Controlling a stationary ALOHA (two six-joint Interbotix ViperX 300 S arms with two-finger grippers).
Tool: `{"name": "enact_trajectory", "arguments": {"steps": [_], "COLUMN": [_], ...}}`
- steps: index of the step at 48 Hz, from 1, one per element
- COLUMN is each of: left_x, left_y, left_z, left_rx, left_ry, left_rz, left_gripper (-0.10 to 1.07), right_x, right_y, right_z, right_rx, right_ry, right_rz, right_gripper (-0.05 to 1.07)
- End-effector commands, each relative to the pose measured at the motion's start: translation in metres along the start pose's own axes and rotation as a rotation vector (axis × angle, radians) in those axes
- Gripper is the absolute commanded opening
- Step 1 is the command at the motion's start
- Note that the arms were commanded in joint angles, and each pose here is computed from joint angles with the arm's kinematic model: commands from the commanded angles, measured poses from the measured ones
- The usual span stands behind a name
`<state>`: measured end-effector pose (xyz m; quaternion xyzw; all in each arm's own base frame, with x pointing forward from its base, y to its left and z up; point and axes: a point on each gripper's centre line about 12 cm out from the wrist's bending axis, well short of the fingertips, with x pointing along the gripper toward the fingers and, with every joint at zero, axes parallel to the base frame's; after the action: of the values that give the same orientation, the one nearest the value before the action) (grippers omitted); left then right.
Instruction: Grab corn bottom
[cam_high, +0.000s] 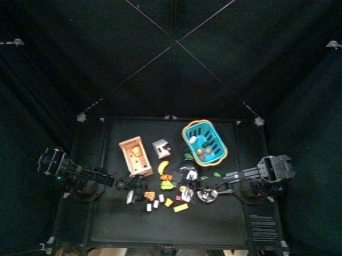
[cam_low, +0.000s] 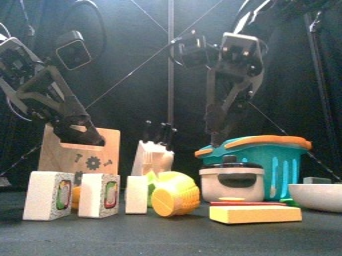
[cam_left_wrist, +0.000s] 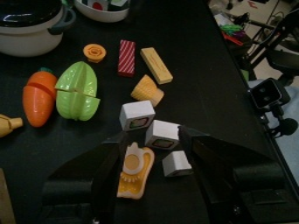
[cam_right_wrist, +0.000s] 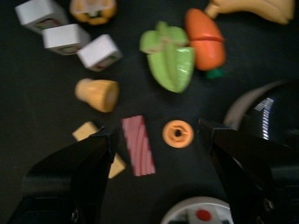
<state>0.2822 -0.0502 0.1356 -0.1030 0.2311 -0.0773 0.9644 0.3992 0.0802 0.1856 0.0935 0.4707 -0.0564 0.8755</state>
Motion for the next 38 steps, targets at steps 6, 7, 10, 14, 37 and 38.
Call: {"name": "enact_trajectory", "arguments": {"steps": [6,7,10,14,37,38], "left_x": [0.003,0.003,0.003,0.003,0.003,0.003], "left_y": [-0.002,-0.001,-0.001,-0.001,-0.001,-0.001], "left_z": [0.008,0.007,0.008,0.007,0.006,0.006], "left_rx": [0.000,0.000,0.002,0.002,0.002,0.002], "left_ry": [-0.024,-0.022,-0.023,-0.022,-0.015,-0.015], "left_rz": [-0.004,-0.003,-0.003,-0.003,-0.003,-0.003], "left_gripper": [0.87,0.87,0.87,0.87,0.87,0.87], "right_x": [0.012,0.014,0.021,0.028,0.062,0.064], "right_y": [0.020,0.021,0.021,0.023,0.014,0.013], "right_z": [0.012,0.012,0.011,0.010,0.016,0.016], "right_rx": [0.005,0.006,0.004,0.004,0.005,0.006], "right_ry": [-0.015,-0.012,-0.001,0.010,0.059,0.062], "right_rz": [0.039,0.038,0.033,0.030,-0.030,-0.032], "right_gripper": [1.01,1.01,1.01,1.01,1.01,1.01]}}
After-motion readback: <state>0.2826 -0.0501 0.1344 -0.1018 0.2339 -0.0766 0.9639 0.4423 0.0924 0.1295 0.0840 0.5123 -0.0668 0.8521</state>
